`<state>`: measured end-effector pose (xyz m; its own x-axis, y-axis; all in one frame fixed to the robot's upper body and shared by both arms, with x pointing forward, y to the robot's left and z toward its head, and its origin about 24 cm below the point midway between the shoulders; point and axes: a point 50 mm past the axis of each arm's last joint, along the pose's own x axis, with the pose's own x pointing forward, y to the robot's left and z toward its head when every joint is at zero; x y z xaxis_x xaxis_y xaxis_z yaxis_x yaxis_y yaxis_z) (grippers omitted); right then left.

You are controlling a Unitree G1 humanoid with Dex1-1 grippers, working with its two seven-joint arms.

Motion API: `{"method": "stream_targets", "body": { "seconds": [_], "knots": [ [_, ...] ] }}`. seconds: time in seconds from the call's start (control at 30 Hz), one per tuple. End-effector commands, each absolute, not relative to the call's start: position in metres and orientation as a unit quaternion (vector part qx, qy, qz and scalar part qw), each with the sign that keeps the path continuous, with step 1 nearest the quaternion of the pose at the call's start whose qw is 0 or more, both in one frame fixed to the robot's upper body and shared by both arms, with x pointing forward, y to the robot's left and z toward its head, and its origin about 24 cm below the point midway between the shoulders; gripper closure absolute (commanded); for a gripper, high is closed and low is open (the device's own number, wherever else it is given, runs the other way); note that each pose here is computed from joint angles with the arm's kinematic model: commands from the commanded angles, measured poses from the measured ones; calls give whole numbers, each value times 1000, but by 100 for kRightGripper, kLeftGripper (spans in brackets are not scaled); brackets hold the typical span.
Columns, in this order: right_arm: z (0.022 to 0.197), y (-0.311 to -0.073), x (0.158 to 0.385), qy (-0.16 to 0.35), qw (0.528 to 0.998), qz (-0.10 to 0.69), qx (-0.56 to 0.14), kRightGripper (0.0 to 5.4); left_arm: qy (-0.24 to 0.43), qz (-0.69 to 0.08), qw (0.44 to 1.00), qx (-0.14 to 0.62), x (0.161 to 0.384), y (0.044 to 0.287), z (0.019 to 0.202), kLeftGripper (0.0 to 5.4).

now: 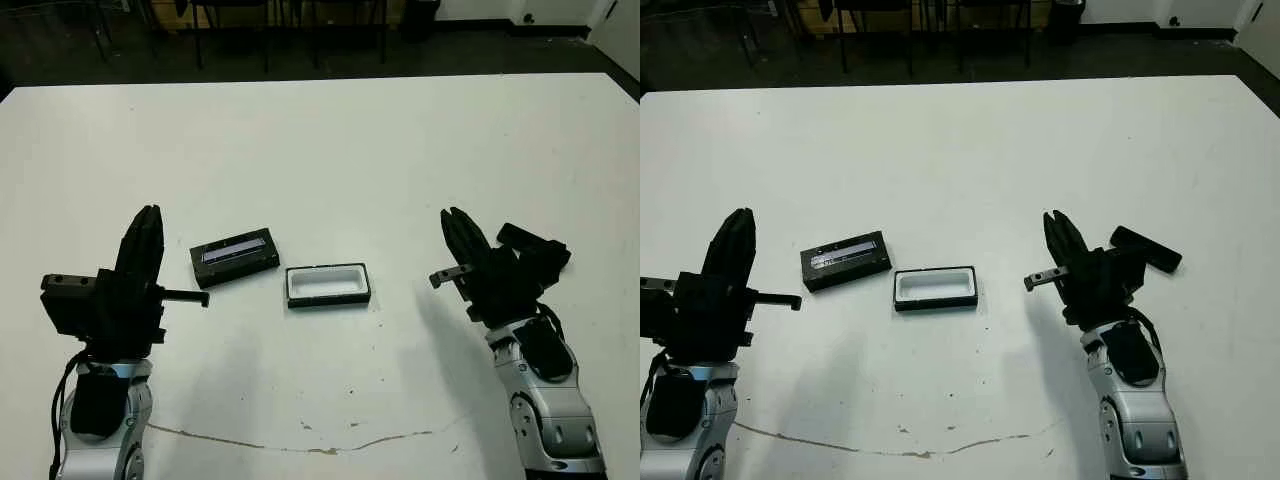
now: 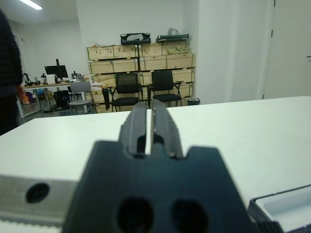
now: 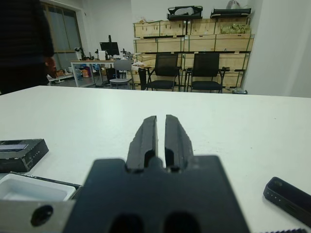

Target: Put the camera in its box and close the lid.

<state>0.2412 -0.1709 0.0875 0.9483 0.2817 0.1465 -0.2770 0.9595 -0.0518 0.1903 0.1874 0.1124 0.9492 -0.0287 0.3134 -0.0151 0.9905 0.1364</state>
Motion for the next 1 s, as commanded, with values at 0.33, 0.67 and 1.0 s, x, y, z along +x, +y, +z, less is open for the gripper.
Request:
{"method": "stream_targets", "body": {
  "seconds": [0.33,0.67,1.0],
  "knots": [
    [87,-177,250,-62,987,140,-37,540,-132,8,989,72,193,193,99,537],
    [125,-239,275,-84,980,148,-105,540,-135,10,989,65,187,192,100,537],
    [172,-311,306,-24,953,238,-187,448,-129,6,989,66,186,191,97,540]
  ]
}}
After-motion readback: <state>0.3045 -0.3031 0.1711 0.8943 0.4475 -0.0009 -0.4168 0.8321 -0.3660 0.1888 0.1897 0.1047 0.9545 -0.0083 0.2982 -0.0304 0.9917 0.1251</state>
